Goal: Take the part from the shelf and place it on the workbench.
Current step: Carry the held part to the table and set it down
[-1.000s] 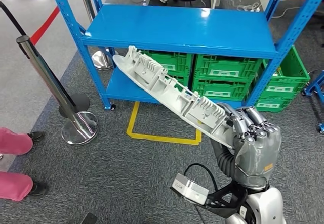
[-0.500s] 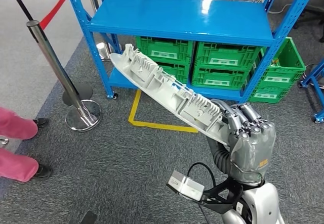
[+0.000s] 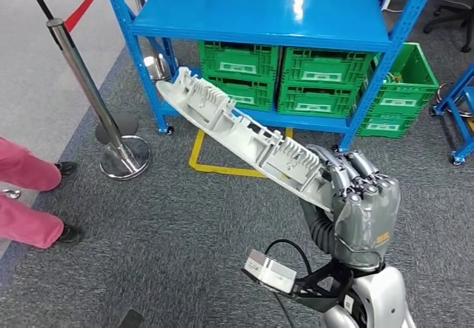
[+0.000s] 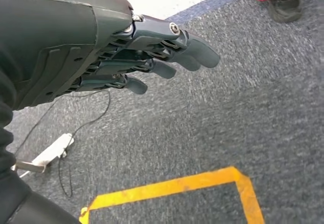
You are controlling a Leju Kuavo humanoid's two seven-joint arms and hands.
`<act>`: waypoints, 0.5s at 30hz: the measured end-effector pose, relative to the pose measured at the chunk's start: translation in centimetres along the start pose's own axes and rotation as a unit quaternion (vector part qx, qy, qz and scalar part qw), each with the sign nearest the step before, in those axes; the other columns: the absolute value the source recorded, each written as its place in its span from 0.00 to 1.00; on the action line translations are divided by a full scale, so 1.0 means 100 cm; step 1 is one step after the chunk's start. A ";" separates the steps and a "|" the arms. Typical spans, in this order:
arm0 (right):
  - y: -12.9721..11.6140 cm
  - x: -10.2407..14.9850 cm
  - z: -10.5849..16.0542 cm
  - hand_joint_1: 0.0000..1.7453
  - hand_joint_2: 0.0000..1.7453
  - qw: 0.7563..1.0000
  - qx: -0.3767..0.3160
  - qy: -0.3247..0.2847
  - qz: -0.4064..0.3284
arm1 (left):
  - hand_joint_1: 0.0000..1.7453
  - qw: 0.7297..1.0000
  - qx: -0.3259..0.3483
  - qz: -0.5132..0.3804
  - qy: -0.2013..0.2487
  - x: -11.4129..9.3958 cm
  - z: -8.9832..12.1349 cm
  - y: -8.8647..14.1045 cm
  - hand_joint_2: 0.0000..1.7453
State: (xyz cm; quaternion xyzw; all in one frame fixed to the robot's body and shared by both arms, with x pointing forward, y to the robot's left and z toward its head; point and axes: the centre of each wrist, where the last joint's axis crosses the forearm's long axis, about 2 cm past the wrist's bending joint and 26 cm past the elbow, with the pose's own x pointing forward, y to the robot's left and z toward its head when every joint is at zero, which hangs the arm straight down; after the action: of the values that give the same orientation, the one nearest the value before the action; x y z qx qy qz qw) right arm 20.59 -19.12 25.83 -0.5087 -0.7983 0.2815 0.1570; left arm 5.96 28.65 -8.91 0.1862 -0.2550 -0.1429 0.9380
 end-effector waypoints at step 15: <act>0.001 -0.001 -0.001 1.00 1.00 1.000 0.006 -0.001 0.001 | 0.00 1.000 -0.008 0.007 0.000 -0.002 0.001 -0.002 1.00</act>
State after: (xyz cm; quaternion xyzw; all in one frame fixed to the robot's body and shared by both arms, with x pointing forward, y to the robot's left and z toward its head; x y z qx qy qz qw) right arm 20.76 -19.10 25.81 -0.5086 -0.7962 0.2869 0.1585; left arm 5.72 28.48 -8.95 0.1772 -0.2552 -0.1380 0.9404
